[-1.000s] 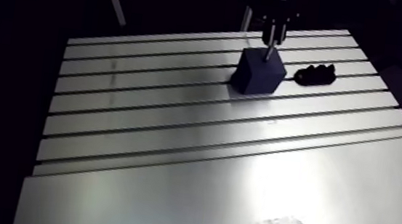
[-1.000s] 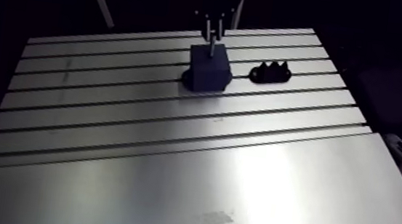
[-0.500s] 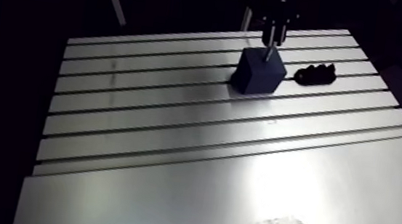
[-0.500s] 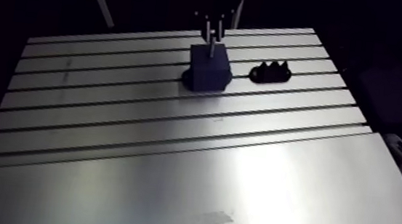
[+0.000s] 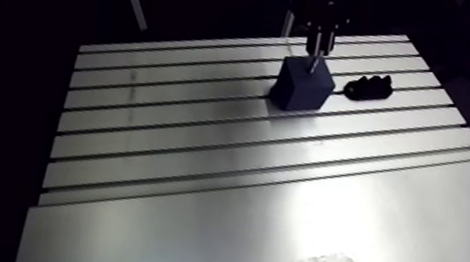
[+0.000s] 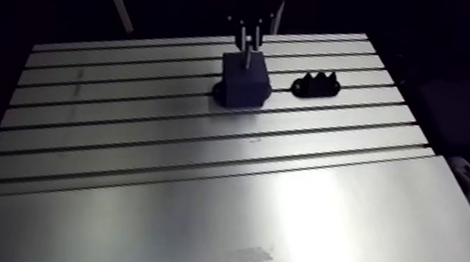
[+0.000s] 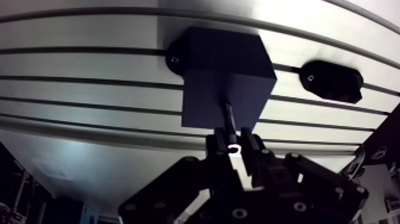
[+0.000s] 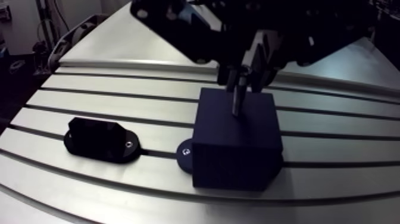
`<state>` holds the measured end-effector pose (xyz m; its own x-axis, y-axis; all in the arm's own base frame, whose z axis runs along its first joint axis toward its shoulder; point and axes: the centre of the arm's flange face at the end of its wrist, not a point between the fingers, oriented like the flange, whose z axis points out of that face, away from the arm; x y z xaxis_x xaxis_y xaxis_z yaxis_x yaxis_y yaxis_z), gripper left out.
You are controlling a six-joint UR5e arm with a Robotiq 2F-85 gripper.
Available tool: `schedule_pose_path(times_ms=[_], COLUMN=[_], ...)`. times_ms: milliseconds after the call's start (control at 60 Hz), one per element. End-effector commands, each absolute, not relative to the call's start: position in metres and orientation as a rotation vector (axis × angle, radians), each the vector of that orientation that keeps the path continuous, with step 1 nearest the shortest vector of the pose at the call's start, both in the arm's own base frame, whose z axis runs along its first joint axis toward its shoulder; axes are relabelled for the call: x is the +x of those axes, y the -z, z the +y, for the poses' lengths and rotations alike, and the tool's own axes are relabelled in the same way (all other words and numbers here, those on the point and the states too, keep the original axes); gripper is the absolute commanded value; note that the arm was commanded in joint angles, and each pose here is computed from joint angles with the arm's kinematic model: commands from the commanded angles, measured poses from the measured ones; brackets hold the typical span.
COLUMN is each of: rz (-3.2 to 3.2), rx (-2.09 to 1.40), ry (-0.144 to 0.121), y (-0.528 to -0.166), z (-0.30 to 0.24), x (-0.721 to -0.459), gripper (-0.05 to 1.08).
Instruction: Pick up the M10 bolt and insert it into the hole until fully seated.
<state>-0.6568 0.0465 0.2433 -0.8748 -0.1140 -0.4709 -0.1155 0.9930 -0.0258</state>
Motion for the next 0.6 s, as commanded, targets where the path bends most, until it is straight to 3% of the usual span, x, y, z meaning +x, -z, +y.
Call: schedule_pose_path(times_ms=[17,600], rz=[2.645,2.668], rx=[-0.162,-0.169], ry=[-0.005,-0.017], y=[-0.2416,-0.2443], z=[0.0463,0.0427], x=[-0.6557,-0.6578], gripper=[1.08,1.08])
